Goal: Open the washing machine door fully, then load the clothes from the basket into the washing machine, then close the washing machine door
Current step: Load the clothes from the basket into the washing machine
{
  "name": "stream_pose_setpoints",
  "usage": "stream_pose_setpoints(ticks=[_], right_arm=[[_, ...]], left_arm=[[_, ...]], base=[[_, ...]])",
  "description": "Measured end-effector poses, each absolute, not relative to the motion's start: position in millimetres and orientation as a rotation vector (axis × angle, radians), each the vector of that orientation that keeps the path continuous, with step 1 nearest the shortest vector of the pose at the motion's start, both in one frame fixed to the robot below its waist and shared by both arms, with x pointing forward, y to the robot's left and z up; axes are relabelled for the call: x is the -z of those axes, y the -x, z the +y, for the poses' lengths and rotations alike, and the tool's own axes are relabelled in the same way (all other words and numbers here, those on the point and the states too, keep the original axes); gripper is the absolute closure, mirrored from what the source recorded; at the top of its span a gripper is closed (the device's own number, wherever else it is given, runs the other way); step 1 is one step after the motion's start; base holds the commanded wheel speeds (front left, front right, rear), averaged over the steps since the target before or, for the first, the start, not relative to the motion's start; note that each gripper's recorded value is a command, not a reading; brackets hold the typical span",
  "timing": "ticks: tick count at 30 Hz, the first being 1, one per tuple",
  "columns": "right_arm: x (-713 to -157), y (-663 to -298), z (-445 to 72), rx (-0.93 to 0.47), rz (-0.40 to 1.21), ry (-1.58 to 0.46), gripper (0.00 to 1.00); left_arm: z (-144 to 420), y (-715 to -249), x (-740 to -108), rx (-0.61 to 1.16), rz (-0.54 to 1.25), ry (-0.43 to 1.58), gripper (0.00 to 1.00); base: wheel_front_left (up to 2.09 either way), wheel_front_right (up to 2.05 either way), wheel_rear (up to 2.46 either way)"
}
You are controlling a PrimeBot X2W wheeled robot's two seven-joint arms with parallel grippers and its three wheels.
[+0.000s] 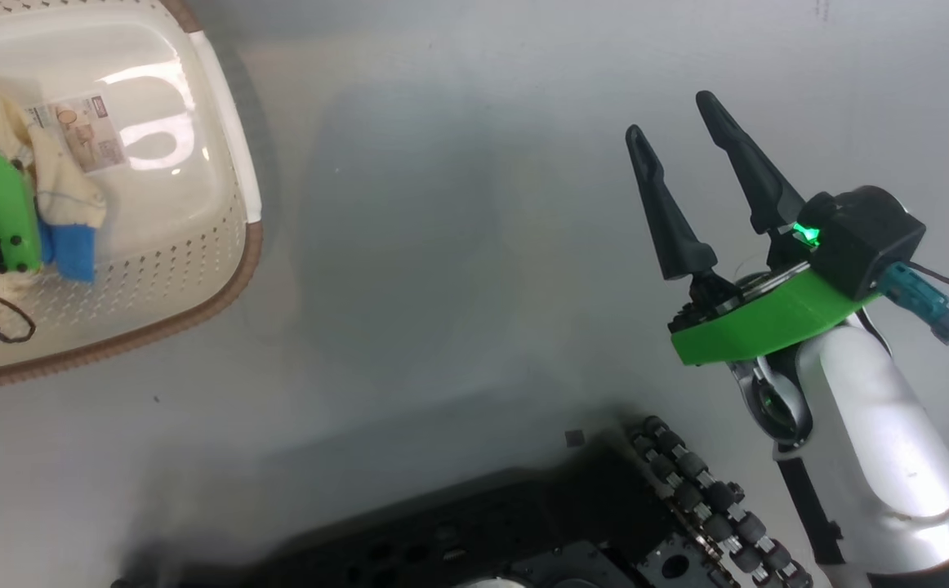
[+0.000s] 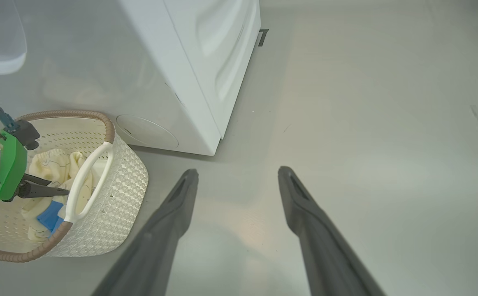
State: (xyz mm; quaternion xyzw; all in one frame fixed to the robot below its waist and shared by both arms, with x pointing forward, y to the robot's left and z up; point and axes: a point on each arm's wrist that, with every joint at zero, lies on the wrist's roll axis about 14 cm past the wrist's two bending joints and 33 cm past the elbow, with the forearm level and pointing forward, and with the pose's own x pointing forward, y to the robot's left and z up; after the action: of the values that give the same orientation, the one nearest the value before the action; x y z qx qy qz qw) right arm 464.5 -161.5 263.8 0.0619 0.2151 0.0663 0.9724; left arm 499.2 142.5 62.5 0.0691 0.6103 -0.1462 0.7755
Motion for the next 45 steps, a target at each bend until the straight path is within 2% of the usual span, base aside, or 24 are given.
stream_pose_setpoints(ticks=[4, 27, 28, 29, 30, 39, 45], right_arm=[[-259.9, -463.5, -154.2, -0.154, 0.442, -0.130, 0.00], [-250.4, -456.1, -144.7, -0.184, 0.463, -0.117, 0.00], [-249.9, -455.7, -144.4, -0.186, 0.464, -0.114, 0.00], [-249.2, -455.0, -144.2, -0.187, 0.467, -0.112, 0.00], [-248.3, -454.1, -144.2, -0.186, 0.470, -0.113, 0.00], [-251.0, -456.3, -141.4, -0.192, 0.460, -0.118, 0.00], [-267.6, -472.8, -139.9, -0.208, 0.399, -0.102, 0.00]], left_arm=[[150.1, -497.2, -59.5, 0.298, 1.350, -0.195, 0.00], [131.7, -479.3, -47.5, 0.284, 1.438, -0.150, 0.00], [131.5, -477.9, -47.0, 0.284, 1.445, -0.149, 0.51], [131.6, -476.5, -46.6, 0.283, 1.452, -0.148, 0.82], [131.6, -475.8, -46.3, 0.280, 1.455, -0.142, 1.00], [133.4, -482.9, -51.7, 0.263, 1.409, -0.115, 1.00], [131.4, -494.0, -63.4, 0.283, 1.337, -0.111, 1.00]], base=[[0.00, 0.00, 0.00], [0.00, 0.00, 0.00], [0.00, 0.00, 0.00], [0.00, 0.00, 0.00], [0.00, 0.00, 0.00], [0.00, 0.00, 0.00], [0.00, 0.00, 0.00]])
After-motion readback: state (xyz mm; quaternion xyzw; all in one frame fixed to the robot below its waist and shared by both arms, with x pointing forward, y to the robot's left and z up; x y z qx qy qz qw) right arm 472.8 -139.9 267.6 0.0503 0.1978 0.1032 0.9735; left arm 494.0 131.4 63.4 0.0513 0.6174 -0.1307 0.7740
